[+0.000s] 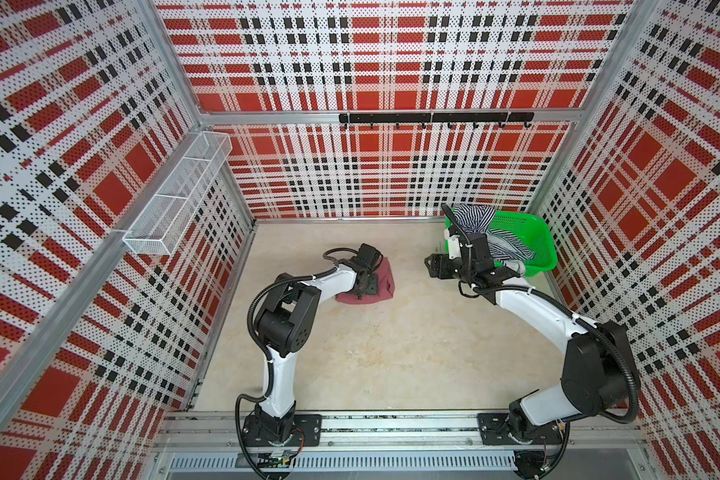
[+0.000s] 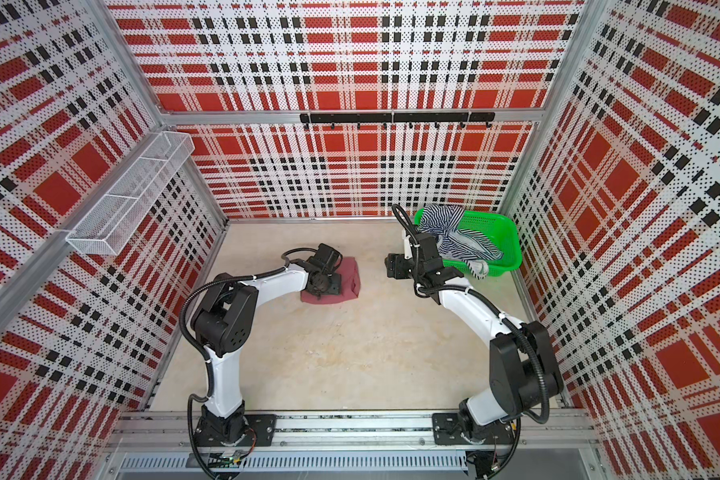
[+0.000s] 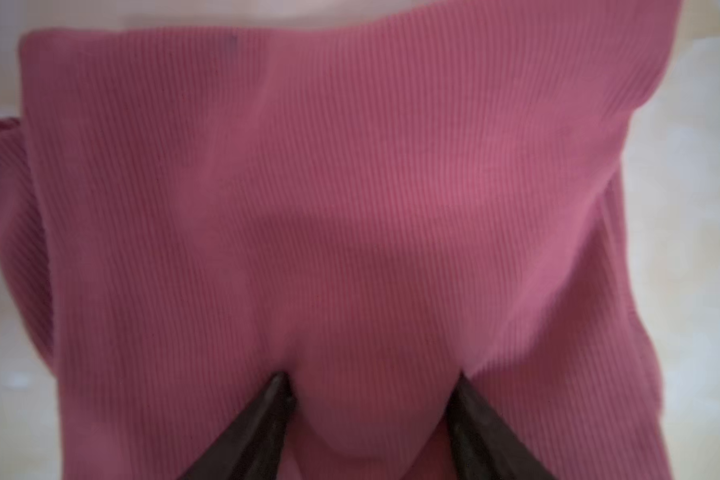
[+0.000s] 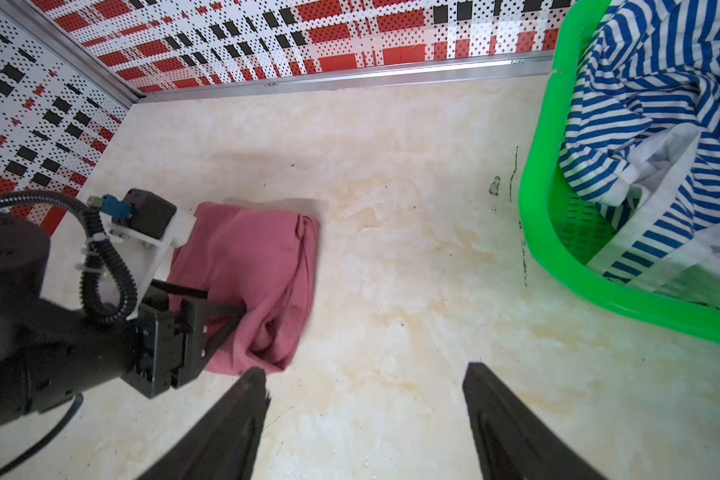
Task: Fold and stack the tank tops
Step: 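Drag the pink top to the far corner with left gripper while right reaches basket, then grasp the striped top in the basket with right gripper while left withdraws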
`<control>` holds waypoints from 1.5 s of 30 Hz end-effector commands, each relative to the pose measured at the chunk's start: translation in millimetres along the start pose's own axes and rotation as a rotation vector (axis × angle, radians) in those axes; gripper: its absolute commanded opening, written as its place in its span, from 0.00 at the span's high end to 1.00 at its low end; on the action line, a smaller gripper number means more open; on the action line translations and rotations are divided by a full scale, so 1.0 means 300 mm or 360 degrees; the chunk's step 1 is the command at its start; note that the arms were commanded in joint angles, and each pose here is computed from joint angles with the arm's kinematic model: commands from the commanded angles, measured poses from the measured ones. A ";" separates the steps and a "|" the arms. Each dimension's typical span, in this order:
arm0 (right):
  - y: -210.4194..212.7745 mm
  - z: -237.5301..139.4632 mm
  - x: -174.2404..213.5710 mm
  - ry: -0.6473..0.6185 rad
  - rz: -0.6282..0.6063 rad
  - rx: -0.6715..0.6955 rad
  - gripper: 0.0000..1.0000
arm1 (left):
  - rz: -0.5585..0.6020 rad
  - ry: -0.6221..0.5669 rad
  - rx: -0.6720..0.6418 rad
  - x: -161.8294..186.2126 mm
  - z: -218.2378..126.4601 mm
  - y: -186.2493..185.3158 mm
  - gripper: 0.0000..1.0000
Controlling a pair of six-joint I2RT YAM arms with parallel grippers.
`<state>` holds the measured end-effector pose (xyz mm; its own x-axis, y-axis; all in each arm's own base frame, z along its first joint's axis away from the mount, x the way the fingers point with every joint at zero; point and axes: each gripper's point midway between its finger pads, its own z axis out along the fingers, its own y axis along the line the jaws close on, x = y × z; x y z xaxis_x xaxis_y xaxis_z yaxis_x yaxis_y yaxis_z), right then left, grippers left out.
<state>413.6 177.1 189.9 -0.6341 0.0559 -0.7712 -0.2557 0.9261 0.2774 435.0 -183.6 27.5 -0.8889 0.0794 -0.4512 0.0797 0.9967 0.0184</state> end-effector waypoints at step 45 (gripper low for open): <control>-0.709 -0.186 -0.217 -0.0042 0.0362 0.0795 0.00 | -0.0403 -0.1075 0.0060 -0.264 -0.614 0.447 0.16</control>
<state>463.9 -24.1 244.1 -0.5246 0.3041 -0.7952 0.2100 0.9514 0.2253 444.9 -38.4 232.0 -0.4612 -0.0639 -0.8850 -0.0686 0.9970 -0.0362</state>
